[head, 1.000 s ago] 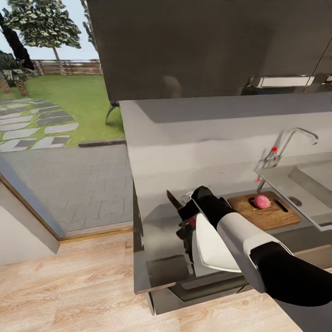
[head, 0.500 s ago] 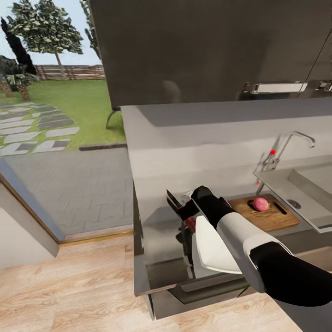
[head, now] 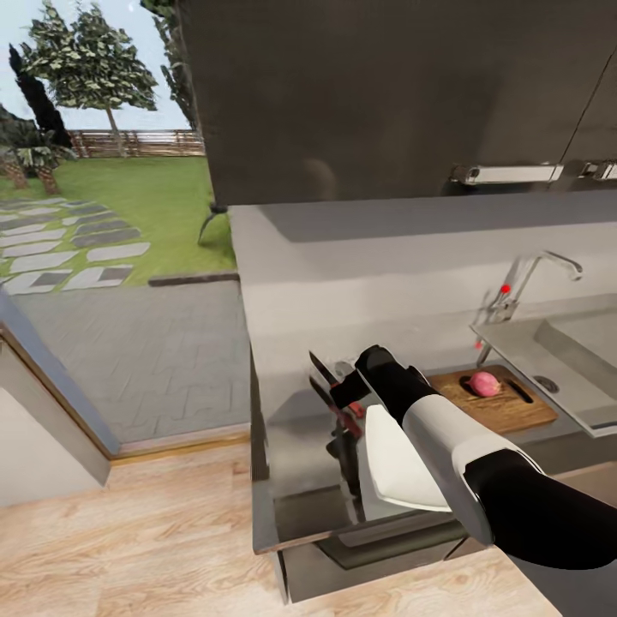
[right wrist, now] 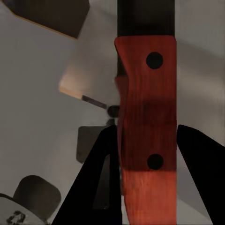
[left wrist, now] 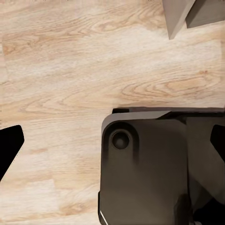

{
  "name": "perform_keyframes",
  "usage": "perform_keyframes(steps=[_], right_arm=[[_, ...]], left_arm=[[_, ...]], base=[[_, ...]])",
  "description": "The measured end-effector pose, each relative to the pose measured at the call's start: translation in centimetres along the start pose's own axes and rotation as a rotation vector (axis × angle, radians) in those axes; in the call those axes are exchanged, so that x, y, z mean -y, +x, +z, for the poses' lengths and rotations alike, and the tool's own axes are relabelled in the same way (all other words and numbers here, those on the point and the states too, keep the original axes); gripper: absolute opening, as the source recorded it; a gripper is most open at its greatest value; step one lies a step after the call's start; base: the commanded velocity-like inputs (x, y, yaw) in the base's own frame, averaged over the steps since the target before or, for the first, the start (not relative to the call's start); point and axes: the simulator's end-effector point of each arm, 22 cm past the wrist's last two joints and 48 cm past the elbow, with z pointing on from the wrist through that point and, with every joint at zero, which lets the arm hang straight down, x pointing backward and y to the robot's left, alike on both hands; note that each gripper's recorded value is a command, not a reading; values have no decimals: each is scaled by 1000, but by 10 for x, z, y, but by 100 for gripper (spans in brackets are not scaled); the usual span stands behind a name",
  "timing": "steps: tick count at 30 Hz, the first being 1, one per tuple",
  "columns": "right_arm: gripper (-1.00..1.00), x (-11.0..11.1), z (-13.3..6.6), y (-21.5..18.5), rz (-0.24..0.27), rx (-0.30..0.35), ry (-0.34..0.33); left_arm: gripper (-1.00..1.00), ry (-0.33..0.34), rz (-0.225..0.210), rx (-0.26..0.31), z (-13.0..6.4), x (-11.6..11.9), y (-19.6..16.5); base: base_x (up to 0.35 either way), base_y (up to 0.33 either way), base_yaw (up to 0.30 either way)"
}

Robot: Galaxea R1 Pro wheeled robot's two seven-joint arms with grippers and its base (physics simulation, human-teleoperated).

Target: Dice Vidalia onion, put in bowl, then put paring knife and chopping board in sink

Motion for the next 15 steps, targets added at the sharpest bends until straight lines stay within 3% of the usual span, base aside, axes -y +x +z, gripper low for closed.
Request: perform_keyframes(steps=[7,15], right_arm=[[-100,0,-7,-4,-3,10,5],[-100,0,-14,-8,-6,21,10]], left_arm=[[100,0,-1,11,0,0,-4],[100,0,-3,24,0,0,-8]], base=[[0,265,0],[0,39,0]])
